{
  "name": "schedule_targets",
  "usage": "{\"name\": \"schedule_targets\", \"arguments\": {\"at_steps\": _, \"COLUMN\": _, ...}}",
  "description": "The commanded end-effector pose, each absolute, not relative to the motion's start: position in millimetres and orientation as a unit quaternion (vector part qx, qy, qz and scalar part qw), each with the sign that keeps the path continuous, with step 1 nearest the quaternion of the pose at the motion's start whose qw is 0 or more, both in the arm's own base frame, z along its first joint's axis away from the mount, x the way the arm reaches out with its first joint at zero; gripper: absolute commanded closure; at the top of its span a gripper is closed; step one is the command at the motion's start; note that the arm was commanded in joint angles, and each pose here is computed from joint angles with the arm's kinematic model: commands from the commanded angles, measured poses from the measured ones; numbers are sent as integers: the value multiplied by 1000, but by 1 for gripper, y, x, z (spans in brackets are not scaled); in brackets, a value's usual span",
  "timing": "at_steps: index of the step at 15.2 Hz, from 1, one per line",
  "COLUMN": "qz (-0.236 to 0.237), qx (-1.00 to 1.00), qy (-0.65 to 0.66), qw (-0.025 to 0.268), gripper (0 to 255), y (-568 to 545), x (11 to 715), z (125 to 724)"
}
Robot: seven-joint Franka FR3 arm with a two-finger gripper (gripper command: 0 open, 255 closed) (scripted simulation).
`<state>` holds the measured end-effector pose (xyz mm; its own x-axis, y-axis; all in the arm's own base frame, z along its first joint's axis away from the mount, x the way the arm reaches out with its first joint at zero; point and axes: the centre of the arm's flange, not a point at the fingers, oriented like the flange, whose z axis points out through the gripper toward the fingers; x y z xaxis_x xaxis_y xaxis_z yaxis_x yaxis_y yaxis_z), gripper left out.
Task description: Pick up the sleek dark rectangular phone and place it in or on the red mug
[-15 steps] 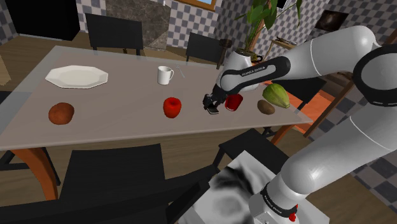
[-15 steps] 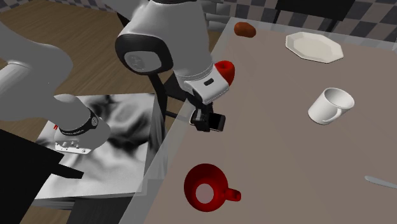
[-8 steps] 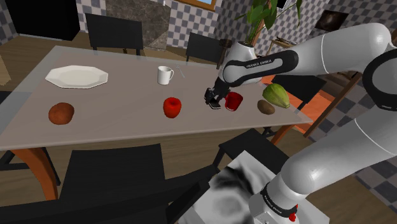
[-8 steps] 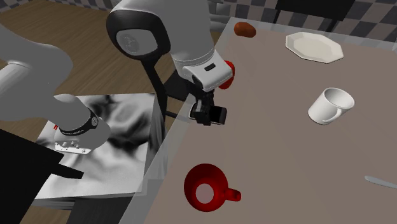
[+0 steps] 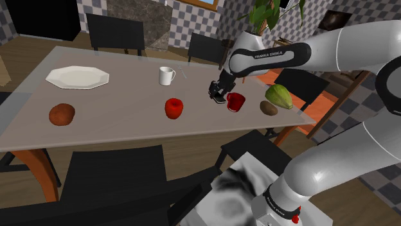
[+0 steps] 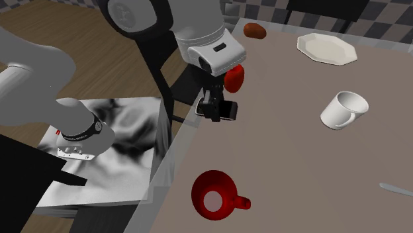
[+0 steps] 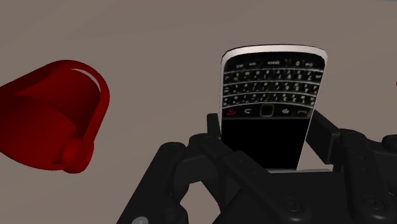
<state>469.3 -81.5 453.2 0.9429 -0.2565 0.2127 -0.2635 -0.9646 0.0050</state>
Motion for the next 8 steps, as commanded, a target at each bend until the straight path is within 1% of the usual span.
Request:
{"name": "schedule_targets", "arguments": {"at_steps": 1, "qz": 105, "qx": 985, "qy": -132, "qw": 17, "gripper": 255, "y": -81, "x": 469, "z": 465}}
{"name": "schedule_targets", "arguments": {"at_steps": 8, "qz": 105, "qx": 985, "qy": -132, "qw": 17, "gripper": 255, "y": -81, "x": 469, "z": 500}}
